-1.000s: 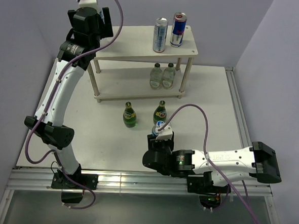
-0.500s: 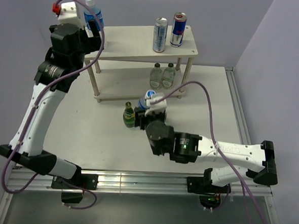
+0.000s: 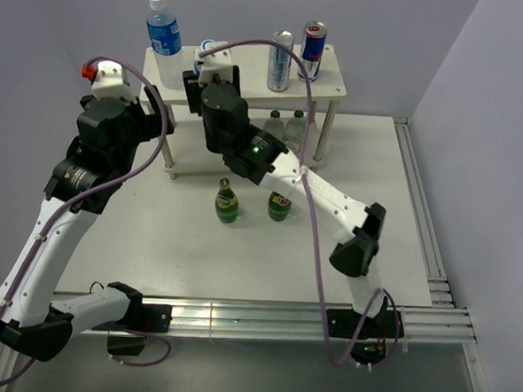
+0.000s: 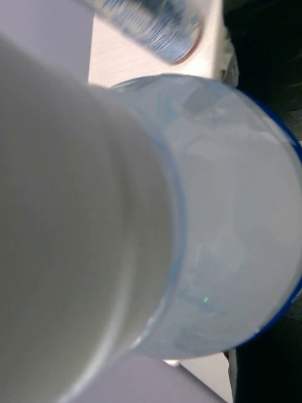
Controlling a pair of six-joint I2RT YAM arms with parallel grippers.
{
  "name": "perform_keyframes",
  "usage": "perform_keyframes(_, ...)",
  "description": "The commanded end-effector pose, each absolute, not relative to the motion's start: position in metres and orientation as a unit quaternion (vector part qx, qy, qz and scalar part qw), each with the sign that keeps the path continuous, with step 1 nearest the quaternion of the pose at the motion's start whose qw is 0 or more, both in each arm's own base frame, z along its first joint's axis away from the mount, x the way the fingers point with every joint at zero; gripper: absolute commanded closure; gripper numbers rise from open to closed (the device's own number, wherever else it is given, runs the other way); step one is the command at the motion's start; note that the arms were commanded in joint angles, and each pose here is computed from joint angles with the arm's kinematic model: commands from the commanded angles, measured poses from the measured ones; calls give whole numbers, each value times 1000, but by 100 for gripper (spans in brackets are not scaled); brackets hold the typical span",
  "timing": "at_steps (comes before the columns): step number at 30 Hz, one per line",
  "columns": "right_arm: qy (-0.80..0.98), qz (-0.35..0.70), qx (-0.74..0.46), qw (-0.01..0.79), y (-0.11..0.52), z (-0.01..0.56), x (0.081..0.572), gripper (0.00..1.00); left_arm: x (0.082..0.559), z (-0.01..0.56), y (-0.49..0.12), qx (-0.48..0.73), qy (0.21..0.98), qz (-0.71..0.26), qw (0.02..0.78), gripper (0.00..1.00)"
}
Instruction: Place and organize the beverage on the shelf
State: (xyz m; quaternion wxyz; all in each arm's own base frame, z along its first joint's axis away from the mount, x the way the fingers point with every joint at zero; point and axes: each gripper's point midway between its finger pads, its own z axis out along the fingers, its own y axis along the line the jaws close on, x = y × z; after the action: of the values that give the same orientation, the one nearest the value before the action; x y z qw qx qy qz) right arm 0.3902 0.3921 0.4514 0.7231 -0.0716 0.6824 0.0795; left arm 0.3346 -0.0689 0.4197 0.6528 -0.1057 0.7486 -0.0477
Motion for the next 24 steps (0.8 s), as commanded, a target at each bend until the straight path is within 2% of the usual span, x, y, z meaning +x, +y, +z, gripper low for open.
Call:
perform_keyframes(1,628,118,-37,769,369,526,404,100,328,422,-68,-98,736,-53,668,1)
perform_keyframes(5,602,125,-20,789,366,542,416,100,329,405,-61,-98,742,-27,662,1)
perform_keyframes(13,580,147,-12,801,364,553,432,100,329,394,-64,-90,742,-34,664,1)
perform_keyframes(24,598,156,-23,786,371,530,453,96,327,389,-63,-91,741,-45,664,1)
